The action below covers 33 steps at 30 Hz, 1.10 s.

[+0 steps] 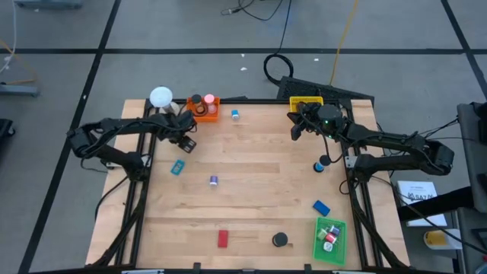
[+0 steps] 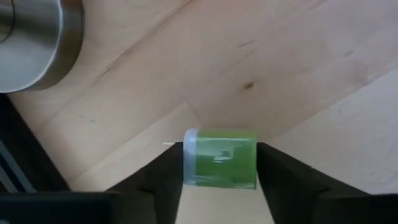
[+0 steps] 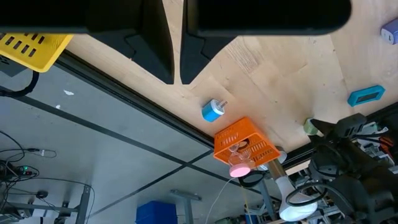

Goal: Pick & Place Office items
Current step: Put the green charger adapter into the green basket

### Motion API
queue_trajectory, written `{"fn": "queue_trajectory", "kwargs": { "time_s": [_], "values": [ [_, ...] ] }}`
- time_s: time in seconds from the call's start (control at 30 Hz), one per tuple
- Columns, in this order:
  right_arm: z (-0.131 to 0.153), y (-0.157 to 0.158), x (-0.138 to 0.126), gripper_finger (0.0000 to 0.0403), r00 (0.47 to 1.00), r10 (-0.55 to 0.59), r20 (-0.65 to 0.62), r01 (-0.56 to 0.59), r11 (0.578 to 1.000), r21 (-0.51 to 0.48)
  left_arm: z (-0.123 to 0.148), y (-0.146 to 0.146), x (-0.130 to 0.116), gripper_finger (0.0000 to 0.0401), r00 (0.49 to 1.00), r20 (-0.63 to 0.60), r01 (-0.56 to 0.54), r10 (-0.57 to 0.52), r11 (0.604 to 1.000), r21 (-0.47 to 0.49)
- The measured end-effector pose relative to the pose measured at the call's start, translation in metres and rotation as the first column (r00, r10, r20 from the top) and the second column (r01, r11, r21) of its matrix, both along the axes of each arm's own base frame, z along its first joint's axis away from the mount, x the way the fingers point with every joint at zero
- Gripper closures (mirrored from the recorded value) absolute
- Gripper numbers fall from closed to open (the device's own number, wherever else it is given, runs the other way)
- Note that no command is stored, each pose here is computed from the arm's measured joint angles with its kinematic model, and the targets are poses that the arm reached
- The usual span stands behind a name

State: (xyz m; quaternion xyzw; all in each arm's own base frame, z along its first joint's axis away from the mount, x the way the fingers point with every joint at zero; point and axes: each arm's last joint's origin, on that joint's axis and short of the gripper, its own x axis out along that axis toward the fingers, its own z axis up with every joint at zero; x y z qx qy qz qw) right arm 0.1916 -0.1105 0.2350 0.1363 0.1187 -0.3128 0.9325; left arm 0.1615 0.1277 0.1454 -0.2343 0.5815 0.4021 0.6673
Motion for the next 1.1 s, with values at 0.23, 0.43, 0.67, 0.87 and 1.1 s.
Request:
{"fn": "queue_trajectory", "kwargs": {
  "time_s": [0.23,0.43,0.67,0.87,1.1],
  "values": [
    [0.000,0.000,0.000,0.0385,1.000,0.000,0.000,0.000,1.000,0.000,0.006,0.001,0.001,0.0239,0.999,-0.013,0.031,-0.031,0.999,-0.024],
    [0.000,0.000,0.000,0.0385,1.000,0.000,0.000,0.000,1.000,0.000,0.030,-0.006,0.023,0.0226,0.981,0.163,0.102,-0.106,0.994,0.034],
    [0.000,0.000,0.000,0.0385,1.000,0.000,0.000,0.000,1.000,0.000,0.041,-0.046,0.077,0.0238,0.803,0.459,0.347,-0.380,0.924,0.159],
    [0.000,0.000,0.000,0.0385,1.000,0.000,0.000,0.000,1.000,0.000,0.034,-0.088,0.122,0.0227,0.604,0.588,0.463,-0.538,0.837,0.290],
    [0.000,0.000,0.000,0.0385,1.000,0.001,-0.001,-0.001,1.000,0.001,-0.003,-0.125,0.162,0.0235,0.416,0.609,0.524,-0.676,0.725,0.447]
  ]
}}
